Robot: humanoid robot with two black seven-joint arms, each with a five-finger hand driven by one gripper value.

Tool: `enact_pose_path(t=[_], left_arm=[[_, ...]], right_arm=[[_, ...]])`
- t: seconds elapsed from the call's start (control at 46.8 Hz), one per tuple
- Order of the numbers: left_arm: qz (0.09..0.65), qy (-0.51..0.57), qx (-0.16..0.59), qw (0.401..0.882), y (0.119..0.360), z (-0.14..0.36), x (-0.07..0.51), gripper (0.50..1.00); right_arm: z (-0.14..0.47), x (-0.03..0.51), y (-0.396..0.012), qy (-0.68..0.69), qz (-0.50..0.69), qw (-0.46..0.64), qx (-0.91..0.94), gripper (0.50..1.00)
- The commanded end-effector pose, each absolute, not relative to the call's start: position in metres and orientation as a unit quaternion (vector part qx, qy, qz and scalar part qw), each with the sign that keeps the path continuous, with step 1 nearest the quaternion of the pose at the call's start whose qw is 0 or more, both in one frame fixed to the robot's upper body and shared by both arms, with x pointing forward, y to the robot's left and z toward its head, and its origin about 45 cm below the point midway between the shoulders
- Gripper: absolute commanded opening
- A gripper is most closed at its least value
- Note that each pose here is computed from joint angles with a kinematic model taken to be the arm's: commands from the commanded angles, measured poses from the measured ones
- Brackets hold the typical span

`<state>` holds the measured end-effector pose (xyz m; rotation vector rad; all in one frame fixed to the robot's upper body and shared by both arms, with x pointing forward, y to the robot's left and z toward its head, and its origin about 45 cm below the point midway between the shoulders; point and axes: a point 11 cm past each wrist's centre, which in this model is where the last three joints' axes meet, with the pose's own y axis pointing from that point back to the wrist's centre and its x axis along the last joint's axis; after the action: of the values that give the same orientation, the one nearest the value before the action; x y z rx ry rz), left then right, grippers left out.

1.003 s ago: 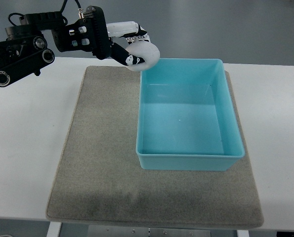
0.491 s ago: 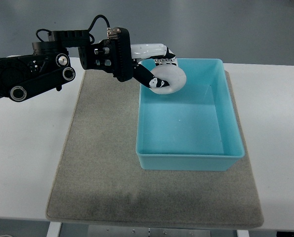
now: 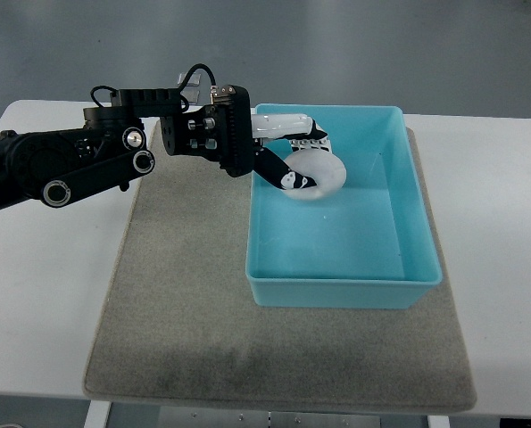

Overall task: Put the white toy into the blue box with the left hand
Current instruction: 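Carry the rabbit toy over the blue box with the left hand, then open the left hand to release the rabbit toy into the box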

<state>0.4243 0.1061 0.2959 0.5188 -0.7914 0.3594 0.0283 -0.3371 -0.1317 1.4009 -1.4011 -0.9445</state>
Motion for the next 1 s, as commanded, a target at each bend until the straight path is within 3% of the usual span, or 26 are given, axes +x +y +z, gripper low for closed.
enact_pose_path(t=[0.0, 0.043, 0.107, 0.213, 0.32, 0.406, 0.555, 0.982], left_arm=[[0.172, -0.379, 0.248, 0.875, 0.106, 0.296, 0.424, 0.500], [0.172, -0.377, 0.247, 0.876, 0.105, 0.294, 0.423, 0.500], [0.171, -0.376, 0.249, 0.876, 0.106, 0.292, 0.423, 0.557], [0.171, -0.373, 0.250, 0.877, 0.107, 0.290, 0.422, 0.743], [0.171, -0.372, 0.250, 0.878, 0.107, 0.289, 0.422, 0.780], [0.171, -0.372, 0.250, 0.878, 0.107, 0.289, 0.422, 0.887], [0.170, -0.371, 0.250, 0.878, 0.105, 0.288, 0.422, 0.919], [0.207, -0.370, 0.256, 0.869, 0.121, 0.295, 0.440, 0.924]], right_arm=[[-0.132, 0.028, -0.337, -0.568, -0.383, 0.456, 0.568, 0.936], [-0.132, 0.028, -0.337, -0.568, -0.383, 0.456, 0.568, 0.936], [-0.132, 0.028, -0.337, -0.568, -0.383, 0.456, 0.568, 0.936], [-0.132, 0.028, -0.337, -0.568, -0.383, 0.456, 0.568, 0.936], [-0.132, 0.028, -0.337, -0.568, -0.383, 0.456, 0.568, 0.936], [-0.132, 0.028, -0.337, -0.568, -0.383, 0.456, 0.568, 0.936], [-0.132, 0.028, -0.337, -0.568, -0.383, 0.456, 0.568, 0.936], [-0.132, 0.028, -0.337, -0.568, -0.383, 0.456, 0.568, 0.936]])
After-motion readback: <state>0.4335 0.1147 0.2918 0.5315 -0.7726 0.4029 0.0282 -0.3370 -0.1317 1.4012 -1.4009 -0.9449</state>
